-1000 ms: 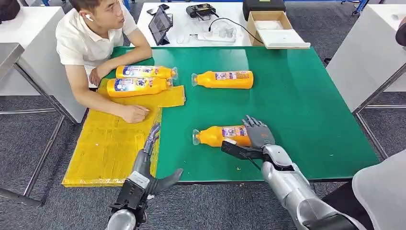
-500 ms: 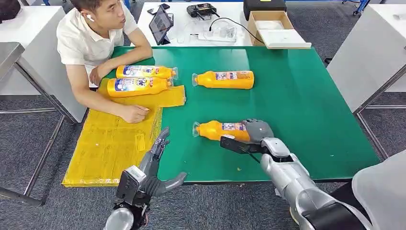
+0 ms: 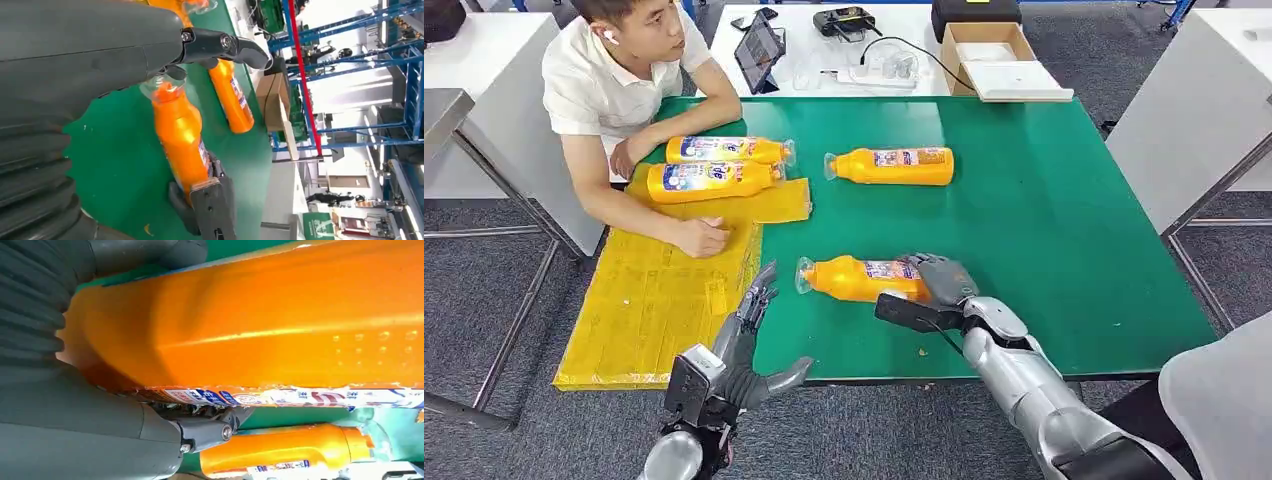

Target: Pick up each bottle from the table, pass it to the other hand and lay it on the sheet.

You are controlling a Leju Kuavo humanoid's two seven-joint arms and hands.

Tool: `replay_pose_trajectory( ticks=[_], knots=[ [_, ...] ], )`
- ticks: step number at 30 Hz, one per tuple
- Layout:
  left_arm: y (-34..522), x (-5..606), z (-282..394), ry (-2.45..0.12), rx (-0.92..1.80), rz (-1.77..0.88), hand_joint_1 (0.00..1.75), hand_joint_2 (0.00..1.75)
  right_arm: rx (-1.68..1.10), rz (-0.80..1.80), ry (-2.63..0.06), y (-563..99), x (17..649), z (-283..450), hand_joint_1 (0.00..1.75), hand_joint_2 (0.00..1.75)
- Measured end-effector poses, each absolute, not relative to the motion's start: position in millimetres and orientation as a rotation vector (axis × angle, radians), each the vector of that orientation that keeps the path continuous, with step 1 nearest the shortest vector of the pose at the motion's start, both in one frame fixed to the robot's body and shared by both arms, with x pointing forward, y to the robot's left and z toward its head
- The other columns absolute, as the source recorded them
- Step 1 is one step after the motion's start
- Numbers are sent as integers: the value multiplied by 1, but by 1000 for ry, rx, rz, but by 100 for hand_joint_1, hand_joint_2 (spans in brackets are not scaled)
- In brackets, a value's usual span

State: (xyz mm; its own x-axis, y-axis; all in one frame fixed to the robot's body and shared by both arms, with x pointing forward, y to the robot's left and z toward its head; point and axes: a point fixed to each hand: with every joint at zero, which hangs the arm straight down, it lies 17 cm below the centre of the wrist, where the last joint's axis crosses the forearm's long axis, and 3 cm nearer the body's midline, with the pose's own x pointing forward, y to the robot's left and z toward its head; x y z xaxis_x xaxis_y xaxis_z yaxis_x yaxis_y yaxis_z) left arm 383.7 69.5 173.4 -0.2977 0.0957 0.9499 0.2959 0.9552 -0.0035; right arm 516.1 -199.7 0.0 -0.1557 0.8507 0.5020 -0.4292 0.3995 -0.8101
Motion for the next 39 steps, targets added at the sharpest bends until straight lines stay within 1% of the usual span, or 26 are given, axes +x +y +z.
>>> replay_pose_trajectory(
  ticks=[4, 9, 11, 15, 19, 22, 26, 29, 32, 35, 39],
  knots=[
    [75, 386, 172, -1858, -294, -142, 0, 175, -355, 1083, -1432, -182, 509, 15, 175, 175],
    [96, 393, 162, -1771, -284, 99, 0, 175, -314, 852, -1671, -155, 487, 53, 175, 175],
    [95, 392, 164, -1787, -271, 107, 0, 175, -272, 783, -1751, -141, 476, 71, 175, 175],
    [80, 382, 176, -1877, -214, 17, 0, 175, -146, 666, -1888, -114, 451, 105, 175, 175],
    [58, 376, 181, -1863, -307, -13, 0, 175, -33, 554, -2030, -91, 425, 140, 175, 175],
    [49, 372, 181, -1843, -349, -1, 0, 175, 13, 431, -2086, -89, 415, 160, 175, 175],
    [55, 376, 181, -1822, -353, 81, 0, 175, 23, 342, -2133, -92, 408, 178, 175, 175],
    [43, 372, 190, -1839, -438, 60, 0, 175, 68, 349, -2123, -82, 404, 180, 175, 175],
    [25, 360, 203, -1872, -526, -5, 0, 175, 149, 446, -2082, -58, 400, 173, 175, 175],
    [20, 360, 207, -1885, -542, -33, 0, 175, 177, 556, -2068, -36, 401, 167, 175, 175],
    [24, 362, 204, -1872, -531, -28, 0, 175, 158, 640, -2047, -24, 404, 161, 175, 175]
  ],
)
